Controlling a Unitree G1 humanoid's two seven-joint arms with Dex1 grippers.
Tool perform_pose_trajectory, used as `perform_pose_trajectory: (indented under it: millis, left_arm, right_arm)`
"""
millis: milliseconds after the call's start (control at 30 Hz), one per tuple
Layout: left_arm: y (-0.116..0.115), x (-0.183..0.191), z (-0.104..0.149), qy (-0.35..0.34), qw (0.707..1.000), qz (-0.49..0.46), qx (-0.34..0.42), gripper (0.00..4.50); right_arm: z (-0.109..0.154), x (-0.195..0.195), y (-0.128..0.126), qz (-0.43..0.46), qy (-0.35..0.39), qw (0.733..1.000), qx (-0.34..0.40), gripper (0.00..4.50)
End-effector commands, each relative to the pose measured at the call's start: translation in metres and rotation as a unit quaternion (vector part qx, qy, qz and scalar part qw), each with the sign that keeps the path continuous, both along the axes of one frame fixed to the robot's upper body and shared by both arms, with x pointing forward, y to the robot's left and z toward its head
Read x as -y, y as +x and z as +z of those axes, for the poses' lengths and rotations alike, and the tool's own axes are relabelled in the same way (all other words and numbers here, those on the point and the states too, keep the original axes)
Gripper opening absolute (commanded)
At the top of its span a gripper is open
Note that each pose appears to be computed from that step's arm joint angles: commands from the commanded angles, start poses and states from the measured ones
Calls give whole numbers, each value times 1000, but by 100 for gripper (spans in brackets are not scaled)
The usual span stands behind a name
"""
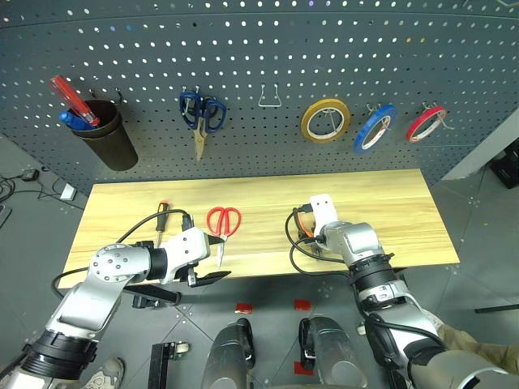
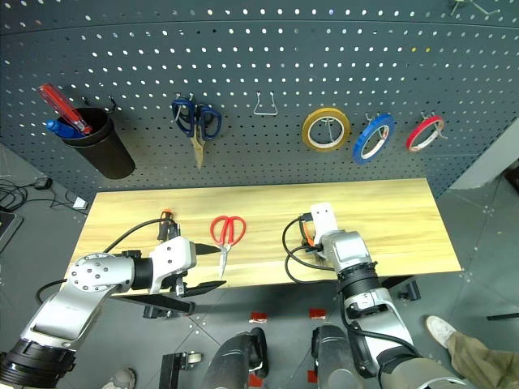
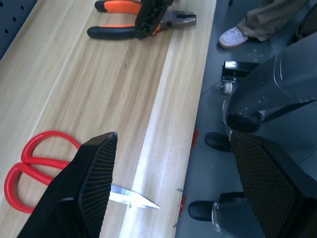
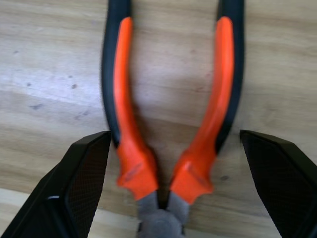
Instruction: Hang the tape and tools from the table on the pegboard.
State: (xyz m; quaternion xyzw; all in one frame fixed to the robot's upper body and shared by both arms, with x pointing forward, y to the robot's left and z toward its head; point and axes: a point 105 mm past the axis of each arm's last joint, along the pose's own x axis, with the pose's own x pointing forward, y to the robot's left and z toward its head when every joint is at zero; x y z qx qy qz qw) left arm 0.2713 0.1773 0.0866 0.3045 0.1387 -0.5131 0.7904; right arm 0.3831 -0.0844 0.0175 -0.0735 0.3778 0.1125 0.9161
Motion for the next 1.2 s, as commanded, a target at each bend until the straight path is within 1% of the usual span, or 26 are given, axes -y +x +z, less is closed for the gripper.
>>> perform_pose_trajectory:
  millis: [33,67,167,200,267,333,367,433,467,500,567,633,700,800,867,967,1067,1133,1200]
  left_arm:
    - [2,2,4,-6,1000,-2,11,382]
    - [3,2,4,-9,1000,1,13,382]
    - [6,0,6,-21,1000,16,17,382]
    - [6,0,6,-23,999,18,17,382]
    - [7,-4,9,-37,998,33,27,382]
    - [8,-5,10,-43,998,39,32,382]
    - [7,-7,13,-63,996,56,31,382]
    - [5,-11,17,-93,992,79,30,382]
    - [4,-12,20,-112,989,91,30,382]
    - [4,-13,22,-123,987,96,30,382]
    - [4,-20,37,-173,975,135,45,382]
    - [4,-28,48,-215,959,176,57,382]
    - [3,-36,54,-242,945,211,63,382]
    - [3,-45,60,-263,929,250,73,382]
    - [4,-46,66,-272,922,263,81,382]
    - [12,-46,84,-289,909,283,101,382]
    - [23,-44,95,-284,902,306,108,382]
    - [27,-39,108,-296,898,305,113,382]
    - [29,-32,118,-301,901,293,109,382]
  right_arm:
    - [6,-5,4,22,-14,999,22,406]
    - [7,-5,5,23,-15,999,27,385]
    - [9,-6,7,22,-13,999,41,277]
    - [10,-7,8,22,-13,999,43,250]
    - [23,-10,10,27,-1,997,75,245]
    - [29,-11,11,30,3,996,90,245]
    - [49,-16,9,45,13,991,128,245]
    - [77,-26,1,71,38,980,181,245]
    - [90,-31,-6,84,50,974,205,245]
    - [95,-33,-11,90,56,971,215,245]
    - [126,-41,-27,98,85,952,278,245]
    - [163,-48,-41,96,118,921,359,245]
    - [193,-54,-49,99,131,889,426,245]
    - [227,-67,-56,119,129,843,508,245]
    - [243,-76,-54,120,138,822,539,245]
    - [281,-94,-50,136,144,770,607,245]
    - [313,-104,-44,140,138,724,661,245]
    - [331,-109,-35,134,134,705,683,245]
    - [345,-113,-28,131,130,690,700,245]
